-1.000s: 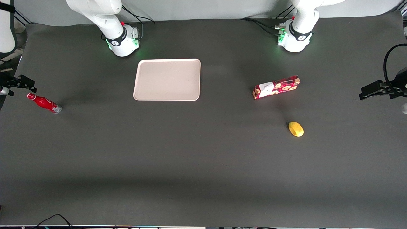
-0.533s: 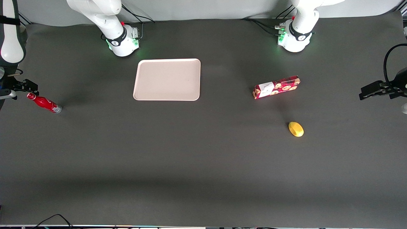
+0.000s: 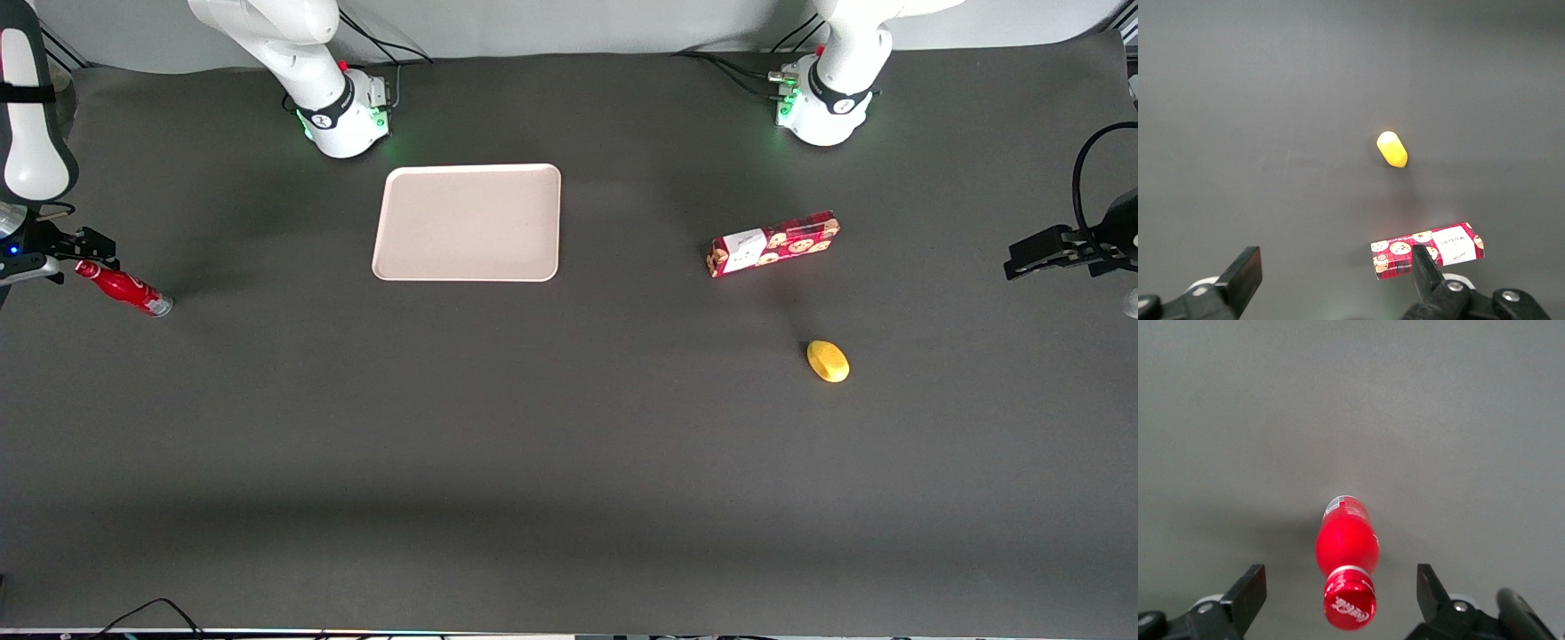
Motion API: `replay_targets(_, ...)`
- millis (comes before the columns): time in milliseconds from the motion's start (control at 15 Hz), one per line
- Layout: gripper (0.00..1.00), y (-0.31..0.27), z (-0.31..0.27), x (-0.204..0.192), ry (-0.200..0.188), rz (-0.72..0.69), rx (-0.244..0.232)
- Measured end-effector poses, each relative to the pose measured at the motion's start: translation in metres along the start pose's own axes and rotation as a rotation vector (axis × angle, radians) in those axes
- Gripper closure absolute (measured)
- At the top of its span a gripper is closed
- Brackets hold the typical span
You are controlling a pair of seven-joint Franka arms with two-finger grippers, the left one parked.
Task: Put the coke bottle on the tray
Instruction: 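Close the right gripper around the bottle's neck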
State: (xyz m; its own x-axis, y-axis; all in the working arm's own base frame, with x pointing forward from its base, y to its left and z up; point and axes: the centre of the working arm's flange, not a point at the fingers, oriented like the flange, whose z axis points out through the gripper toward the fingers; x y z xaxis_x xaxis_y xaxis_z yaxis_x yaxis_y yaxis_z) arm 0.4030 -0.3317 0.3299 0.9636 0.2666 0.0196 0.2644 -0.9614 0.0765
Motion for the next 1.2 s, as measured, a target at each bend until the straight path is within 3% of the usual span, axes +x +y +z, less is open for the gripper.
replay_targets(533,0.01,0.009,0.022,-0.01,-0.021,-0.013,-0.001)
replay_targets(733,0.22,0.009,0.024,-0.011,-0.024,-0.013,0.001)
replay_targets(800,0.23,0.009,0.024,-0.01,-0.024,-0.013,0.001)
replay_targets(933,0.35,0.008,0.024,-0.01,-0.023,-0.012,0.003)
replay_targets(1200,0.36,0.007,0.024,-0.008,-0.02,-0.007,0.008)
